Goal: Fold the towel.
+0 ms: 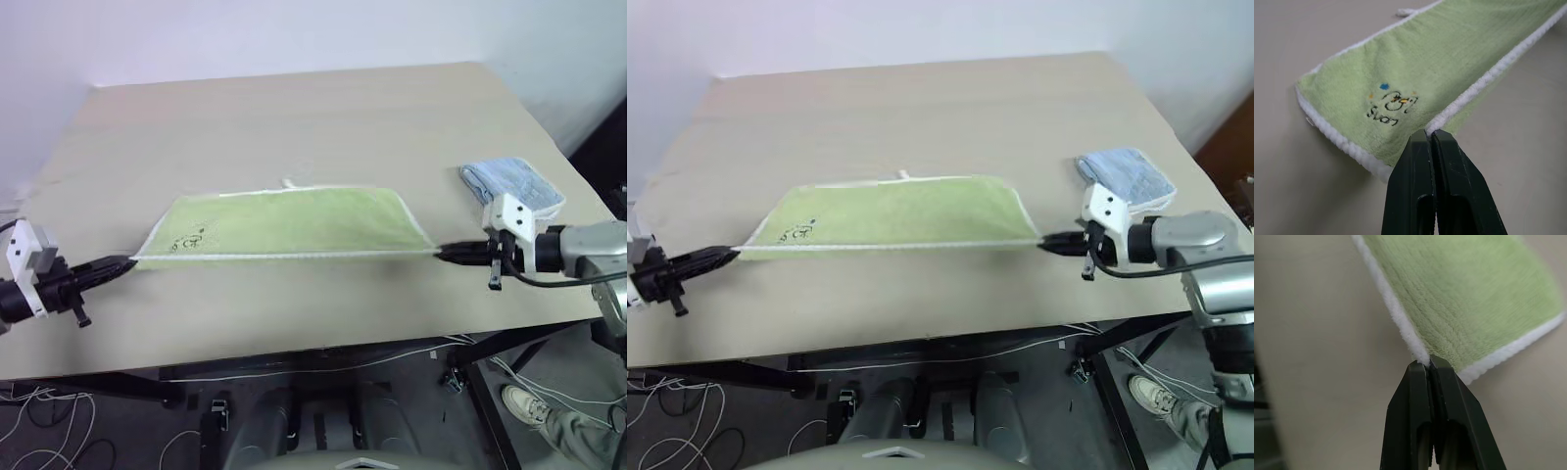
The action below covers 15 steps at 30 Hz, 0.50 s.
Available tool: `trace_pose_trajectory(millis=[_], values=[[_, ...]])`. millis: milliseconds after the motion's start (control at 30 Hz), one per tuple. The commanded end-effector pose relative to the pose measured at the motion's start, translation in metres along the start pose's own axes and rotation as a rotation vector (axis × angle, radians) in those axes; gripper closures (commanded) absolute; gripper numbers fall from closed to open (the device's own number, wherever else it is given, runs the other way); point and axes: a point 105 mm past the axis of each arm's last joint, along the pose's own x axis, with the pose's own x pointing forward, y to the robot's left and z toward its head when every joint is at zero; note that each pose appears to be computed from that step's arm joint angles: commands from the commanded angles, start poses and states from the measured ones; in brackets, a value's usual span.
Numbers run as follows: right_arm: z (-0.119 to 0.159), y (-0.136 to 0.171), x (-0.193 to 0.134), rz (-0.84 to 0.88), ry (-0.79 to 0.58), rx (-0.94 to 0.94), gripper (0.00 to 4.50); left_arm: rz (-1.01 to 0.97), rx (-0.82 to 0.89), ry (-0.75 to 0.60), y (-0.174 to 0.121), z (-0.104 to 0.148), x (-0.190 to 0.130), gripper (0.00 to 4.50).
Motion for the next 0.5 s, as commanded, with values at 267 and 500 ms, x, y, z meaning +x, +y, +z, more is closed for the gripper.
trace_pose_trajectory(millis=[267,500], values=[[-0.01,0.029,-0.045,0.097,0.128,0.039,4.5,0.061,-0.039,0.05,-0.003,0.014,-0.049,4.45],[-0.005,0.034,-0.053,0.107,0.14,0.066,4.5,0.071,-0.137,0.13,-0.003,-0.013,-0.062,4.45]])
